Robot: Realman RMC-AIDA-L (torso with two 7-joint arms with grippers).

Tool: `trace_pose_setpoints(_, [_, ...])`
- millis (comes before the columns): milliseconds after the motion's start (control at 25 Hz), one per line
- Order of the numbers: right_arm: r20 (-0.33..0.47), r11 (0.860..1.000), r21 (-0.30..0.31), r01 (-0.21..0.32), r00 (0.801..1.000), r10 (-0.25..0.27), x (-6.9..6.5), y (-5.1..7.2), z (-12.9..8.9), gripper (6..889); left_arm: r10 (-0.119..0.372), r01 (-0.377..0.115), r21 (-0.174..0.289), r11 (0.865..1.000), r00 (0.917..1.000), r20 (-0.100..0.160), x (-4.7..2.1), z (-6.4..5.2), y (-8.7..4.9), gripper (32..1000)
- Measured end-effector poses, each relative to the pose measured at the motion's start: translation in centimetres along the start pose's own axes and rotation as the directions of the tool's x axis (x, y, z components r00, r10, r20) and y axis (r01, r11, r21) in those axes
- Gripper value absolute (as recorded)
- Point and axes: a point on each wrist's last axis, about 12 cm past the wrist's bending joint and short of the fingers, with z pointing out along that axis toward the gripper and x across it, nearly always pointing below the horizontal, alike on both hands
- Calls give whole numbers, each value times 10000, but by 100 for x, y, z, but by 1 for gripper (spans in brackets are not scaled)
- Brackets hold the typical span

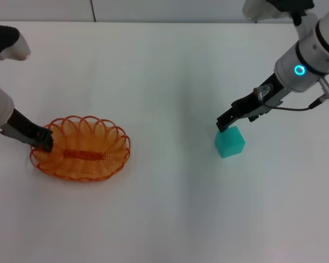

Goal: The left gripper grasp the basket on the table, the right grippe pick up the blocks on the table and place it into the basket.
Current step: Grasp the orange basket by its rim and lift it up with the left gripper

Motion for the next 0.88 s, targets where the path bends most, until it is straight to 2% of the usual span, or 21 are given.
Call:
trace_pose_setpoints(280, [10, 10000, 4, -1, 10000, 1, -1, -1, 0, 879, 23, -24, 126, 9999, 9999, 119, -32, -64, -11, 215])
trace_pose_setpoints(360, [11, 10000, 4, 1, 10000, -1, -1, -1, 0, 880, 20, -22, 156, 9999, 9999, 150, -37, -76, -12, 171])
trace_pose_setpoints(880, [16, 10000, 23, 17, 10000, -17, -1, -11, -6, 880, -39, 36, 220, 9998, 9999, 140, -27, -94, 7, 157])
